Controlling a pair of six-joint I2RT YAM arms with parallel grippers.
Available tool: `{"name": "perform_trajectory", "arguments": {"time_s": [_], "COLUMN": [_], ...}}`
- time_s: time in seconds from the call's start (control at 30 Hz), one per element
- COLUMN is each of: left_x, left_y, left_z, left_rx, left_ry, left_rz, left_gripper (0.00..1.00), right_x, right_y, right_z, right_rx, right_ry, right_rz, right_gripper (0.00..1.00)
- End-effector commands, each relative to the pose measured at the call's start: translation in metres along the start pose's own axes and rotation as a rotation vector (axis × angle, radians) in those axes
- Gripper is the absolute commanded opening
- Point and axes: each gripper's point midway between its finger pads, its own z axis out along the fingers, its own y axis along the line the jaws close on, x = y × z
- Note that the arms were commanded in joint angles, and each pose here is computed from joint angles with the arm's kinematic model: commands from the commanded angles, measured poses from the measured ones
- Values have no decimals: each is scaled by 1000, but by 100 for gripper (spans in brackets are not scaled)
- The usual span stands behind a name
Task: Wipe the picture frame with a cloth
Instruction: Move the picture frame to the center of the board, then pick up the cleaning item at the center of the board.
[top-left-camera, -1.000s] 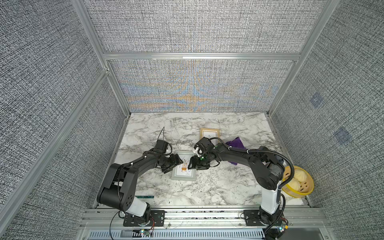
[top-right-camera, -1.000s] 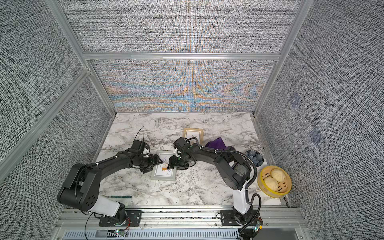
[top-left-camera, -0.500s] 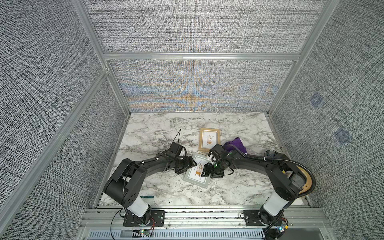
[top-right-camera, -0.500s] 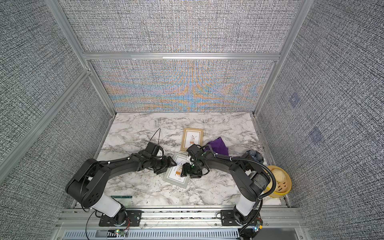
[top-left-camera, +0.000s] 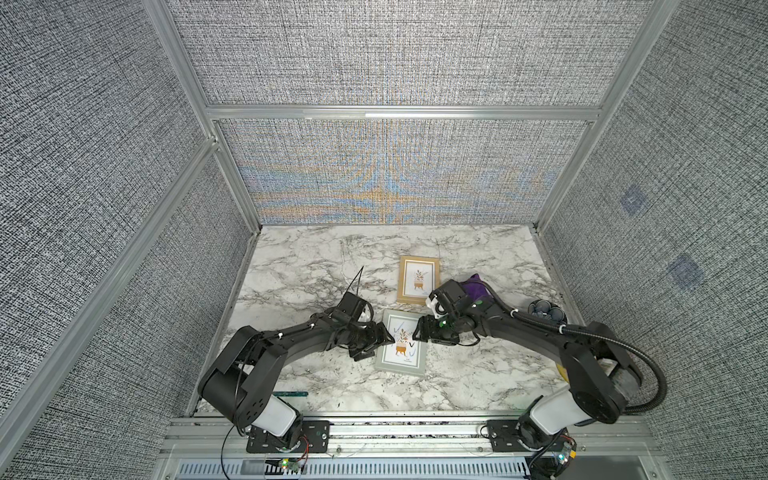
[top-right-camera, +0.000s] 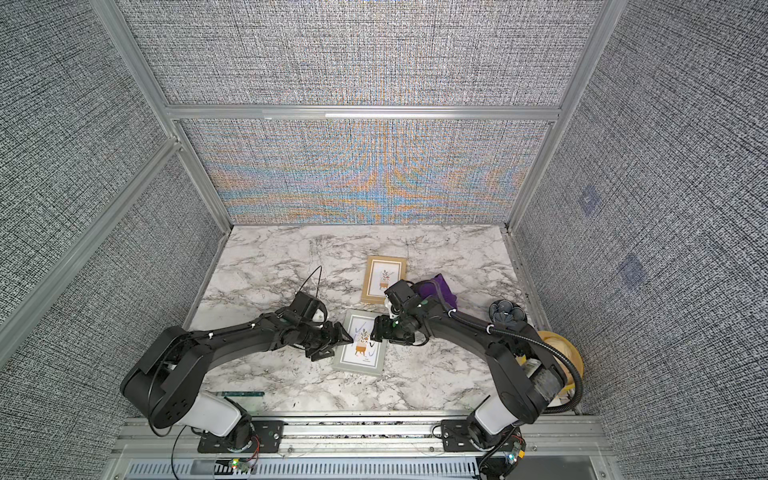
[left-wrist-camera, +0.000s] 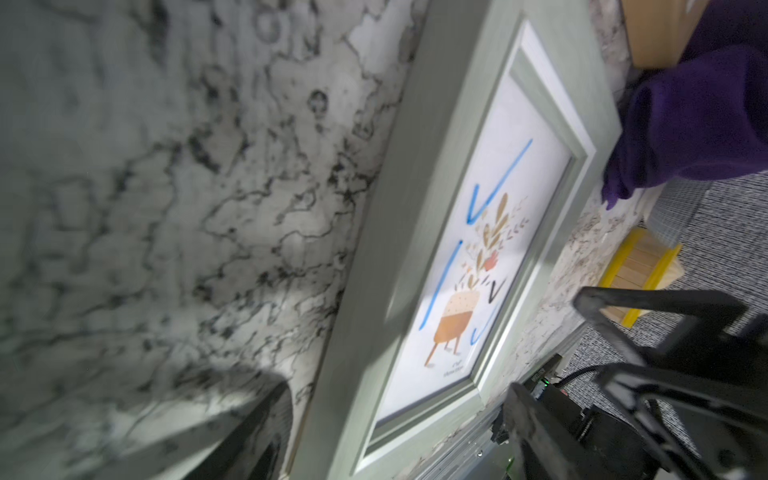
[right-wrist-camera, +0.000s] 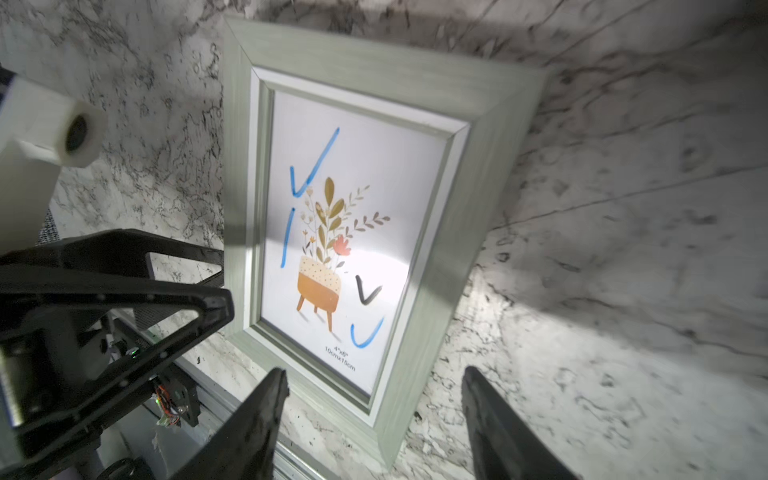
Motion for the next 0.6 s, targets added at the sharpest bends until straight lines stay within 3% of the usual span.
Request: {"name": "perform_trajectory", "arguments": {"time_s": [0.0, 0.1, 0.2, 0.37, 0.57], "left_x": [-5, -24, -42, -59, -62], "left_y": [17, 14, 0, -17, -21], "left_z": [-15, -42, -65, -78, -73], "left_rx": [-156, -269, -303, -284, -260], "left_ry": [-32, -113, -193, -263, -262], "left_rz": [55, 131, 190, 219, 224], "left_gripper": [82, 87, 91, 95, 97], "right_x": [-13, -41, -62, -82, -112], "right_y": [-36, -57, -67, -75, -90], "right_z": [-30, -69, -87, -74, -60], "right_rx": [226, 390, 482, 505, 538], "right_ry": [-76, -209, -290, -333, -403], "right_rz": [-40, -72, -77, 40, 146], "right_gripper": [70, 70, 70, 65, 63]}}
